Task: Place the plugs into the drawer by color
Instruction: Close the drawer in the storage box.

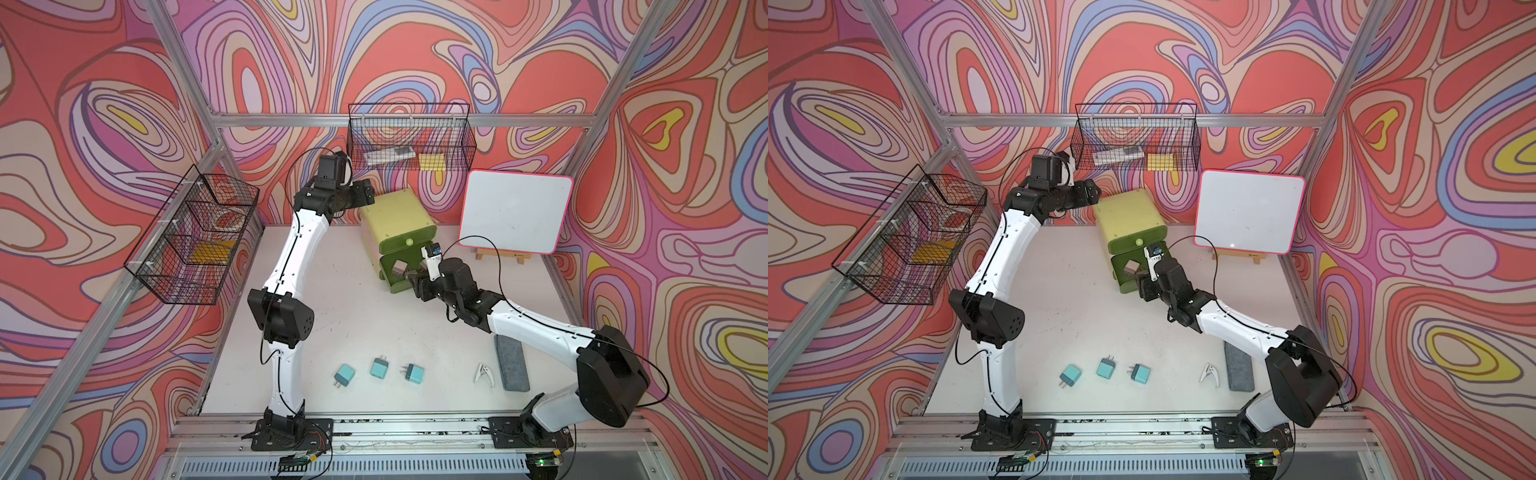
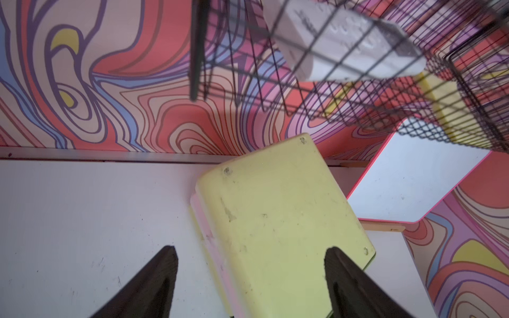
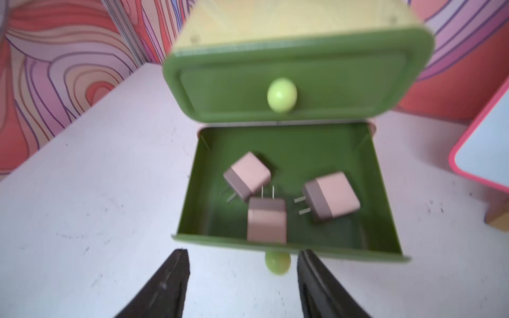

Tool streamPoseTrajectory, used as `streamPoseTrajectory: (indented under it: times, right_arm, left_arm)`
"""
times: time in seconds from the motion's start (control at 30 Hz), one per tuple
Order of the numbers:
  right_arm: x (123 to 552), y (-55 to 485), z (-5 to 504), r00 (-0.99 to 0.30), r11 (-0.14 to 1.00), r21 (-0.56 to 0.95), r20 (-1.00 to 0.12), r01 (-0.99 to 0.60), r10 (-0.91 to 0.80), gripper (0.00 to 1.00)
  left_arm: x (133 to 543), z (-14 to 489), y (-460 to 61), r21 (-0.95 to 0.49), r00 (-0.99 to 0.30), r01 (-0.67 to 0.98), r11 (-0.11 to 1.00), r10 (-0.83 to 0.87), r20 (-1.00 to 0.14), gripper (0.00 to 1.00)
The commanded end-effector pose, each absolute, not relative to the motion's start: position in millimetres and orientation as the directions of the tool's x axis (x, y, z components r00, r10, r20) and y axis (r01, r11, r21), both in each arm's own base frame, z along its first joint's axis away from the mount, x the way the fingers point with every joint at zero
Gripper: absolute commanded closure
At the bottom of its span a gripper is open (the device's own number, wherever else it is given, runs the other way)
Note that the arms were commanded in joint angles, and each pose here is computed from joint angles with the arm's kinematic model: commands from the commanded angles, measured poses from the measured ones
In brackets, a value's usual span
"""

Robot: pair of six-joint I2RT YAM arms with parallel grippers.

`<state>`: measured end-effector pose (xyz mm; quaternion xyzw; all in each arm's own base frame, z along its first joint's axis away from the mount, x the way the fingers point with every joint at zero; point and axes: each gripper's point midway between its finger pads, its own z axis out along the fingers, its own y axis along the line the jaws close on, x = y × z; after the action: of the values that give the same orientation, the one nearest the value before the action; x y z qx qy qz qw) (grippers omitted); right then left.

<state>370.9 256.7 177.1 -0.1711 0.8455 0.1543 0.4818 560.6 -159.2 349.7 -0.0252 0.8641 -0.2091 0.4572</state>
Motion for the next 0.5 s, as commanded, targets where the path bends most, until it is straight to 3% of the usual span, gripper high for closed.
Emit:
streamPoseTrajectory:
  times: [0.0, 0.47]
  right_arm:
    - [364, 247, 178, -0.457, 0.899, 0.119, -0.884, -0.421, -0.097, 0.37]
    - [354, 231, 145, -0.479, 0.918, 0.114, -0.873, -0.379, -0.09, 0.39]
  left_arm:
    - [587, 341, -161, -0.409, -0.55, 0.179, 0.895, -0.254, -0.796, 0.16]
    - [639, 329, -166, -0.426, -0.417, 0.295, 0.855, -0.286, -0.863, 0.1]
